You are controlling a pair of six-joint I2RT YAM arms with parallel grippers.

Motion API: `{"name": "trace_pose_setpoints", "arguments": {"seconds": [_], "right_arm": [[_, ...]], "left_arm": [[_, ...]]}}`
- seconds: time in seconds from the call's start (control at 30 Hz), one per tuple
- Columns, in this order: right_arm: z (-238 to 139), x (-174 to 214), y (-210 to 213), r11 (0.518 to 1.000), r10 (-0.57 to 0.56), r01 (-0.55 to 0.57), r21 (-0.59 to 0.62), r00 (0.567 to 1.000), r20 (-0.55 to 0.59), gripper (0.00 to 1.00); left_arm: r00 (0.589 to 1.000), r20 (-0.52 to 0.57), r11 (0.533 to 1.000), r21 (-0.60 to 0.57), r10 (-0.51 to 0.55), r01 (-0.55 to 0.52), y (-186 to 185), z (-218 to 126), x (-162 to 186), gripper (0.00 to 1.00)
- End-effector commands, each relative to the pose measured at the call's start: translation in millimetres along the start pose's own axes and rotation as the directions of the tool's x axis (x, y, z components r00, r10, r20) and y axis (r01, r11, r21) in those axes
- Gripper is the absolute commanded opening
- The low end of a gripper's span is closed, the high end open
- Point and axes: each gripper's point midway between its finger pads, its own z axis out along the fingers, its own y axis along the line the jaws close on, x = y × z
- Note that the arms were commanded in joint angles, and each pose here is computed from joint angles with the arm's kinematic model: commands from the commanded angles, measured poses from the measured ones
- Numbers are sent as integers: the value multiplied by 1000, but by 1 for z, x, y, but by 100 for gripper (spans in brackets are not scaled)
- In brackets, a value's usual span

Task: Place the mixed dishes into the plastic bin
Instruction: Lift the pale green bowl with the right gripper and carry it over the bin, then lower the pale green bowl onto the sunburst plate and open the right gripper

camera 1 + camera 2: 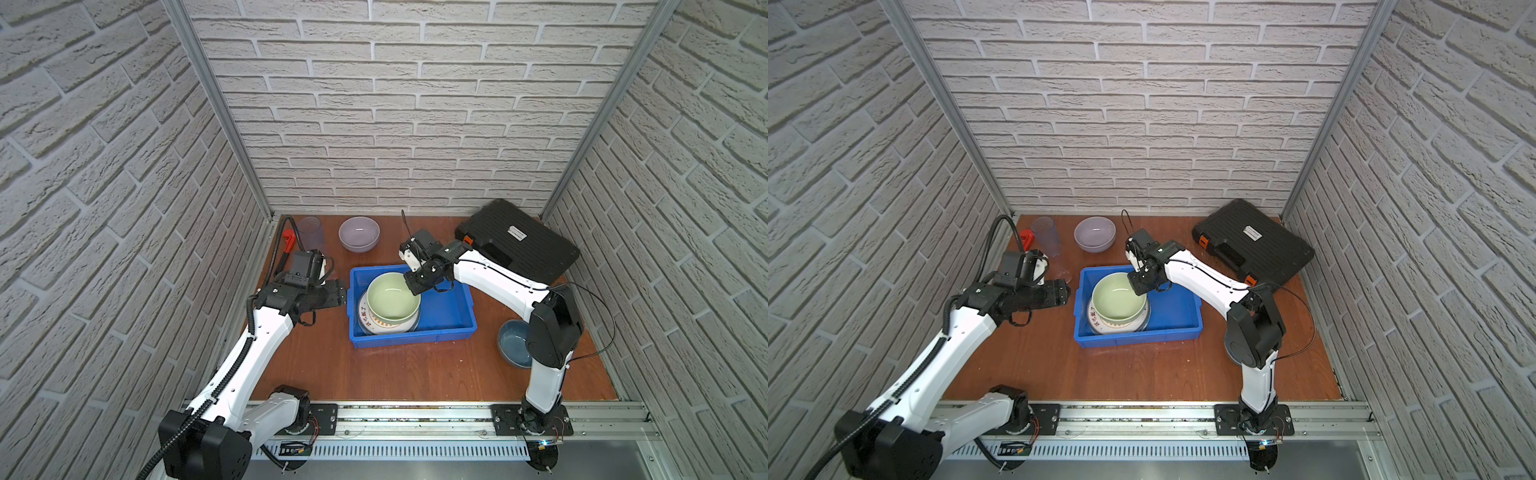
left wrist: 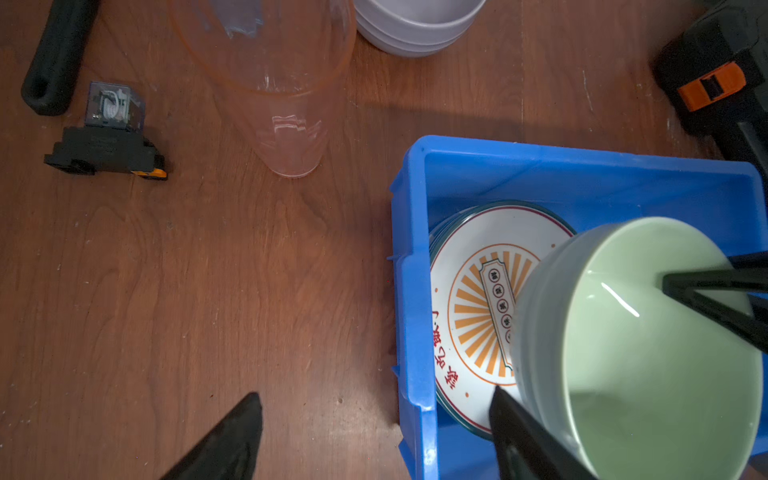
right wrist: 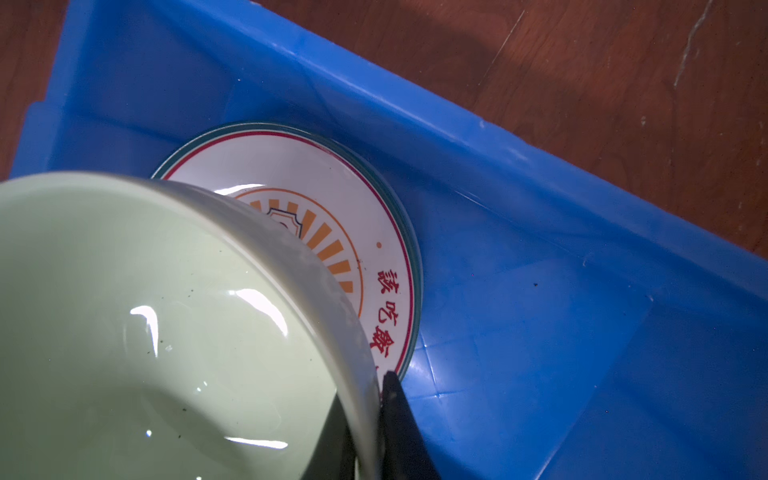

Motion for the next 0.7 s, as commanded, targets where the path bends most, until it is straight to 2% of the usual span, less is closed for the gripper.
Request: {"name": "trace_pose_setpoints", "arguments": {"seconds": [0.0,0.67], "right_arm": [[-28,-39,22,997,33,-21,-75,984,173,6],[6,-33,16,996,88,-86,-20,987,131,6]], "left_arm": [[1000,30,1000,14,3,-3,-1,1,-4,85],[1000,28,1000,7,1,-1,3,1,-1,85]]}}
